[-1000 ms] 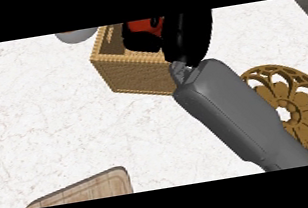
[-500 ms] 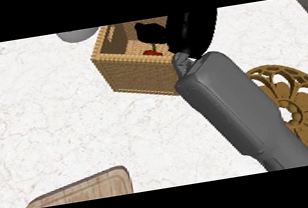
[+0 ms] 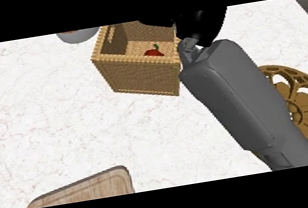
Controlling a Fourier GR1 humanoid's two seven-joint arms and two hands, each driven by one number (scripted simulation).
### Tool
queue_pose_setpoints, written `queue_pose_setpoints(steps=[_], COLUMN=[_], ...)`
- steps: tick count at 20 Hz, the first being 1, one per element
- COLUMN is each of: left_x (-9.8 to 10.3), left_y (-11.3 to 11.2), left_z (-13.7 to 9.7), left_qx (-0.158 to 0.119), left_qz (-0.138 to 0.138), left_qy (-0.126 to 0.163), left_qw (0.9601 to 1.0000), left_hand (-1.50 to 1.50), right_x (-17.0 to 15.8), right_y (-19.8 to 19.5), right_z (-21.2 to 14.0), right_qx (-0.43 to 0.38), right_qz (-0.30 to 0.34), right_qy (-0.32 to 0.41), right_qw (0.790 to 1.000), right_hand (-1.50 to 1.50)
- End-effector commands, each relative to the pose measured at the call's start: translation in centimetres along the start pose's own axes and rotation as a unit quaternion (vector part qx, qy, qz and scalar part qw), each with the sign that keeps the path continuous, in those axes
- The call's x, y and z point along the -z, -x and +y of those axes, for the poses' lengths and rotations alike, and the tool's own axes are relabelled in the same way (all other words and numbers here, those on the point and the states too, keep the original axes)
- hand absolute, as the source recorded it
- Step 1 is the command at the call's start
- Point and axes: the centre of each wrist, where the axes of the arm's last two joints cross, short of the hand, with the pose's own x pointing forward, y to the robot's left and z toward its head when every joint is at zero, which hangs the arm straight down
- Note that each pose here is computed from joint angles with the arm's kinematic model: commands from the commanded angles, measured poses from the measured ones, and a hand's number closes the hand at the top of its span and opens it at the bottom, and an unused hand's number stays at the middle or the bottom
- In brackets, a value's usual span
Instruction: Pick the bell pepper from the placemat and place it in the basket
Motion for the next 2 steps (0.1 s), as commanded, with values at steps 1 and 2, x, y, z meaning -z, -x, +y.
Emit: queue_pose_setpoints(steps=[1,2], left_x=[5.53,5.41], left_y=[-10.48,-10.69], left_z=[2.29,2.88], left_qx=[0.012,0.016], left_qz=[-0.282,-0.281], left_qy=[-0.067,-0.070], left_qw=[0.9569,0.9569], left_hand=[0.00,0.00], right_x=[1.07,1.14], right_y=[0.41,0.14], right_z=[-0.89,-0.97], right_qx=[0.059,0.061], right_qz=[0.058,0.060], right_qy=[0.029,0.019], right_qw=[0.996,0.996], right_hand=[-1.50,-1.50])
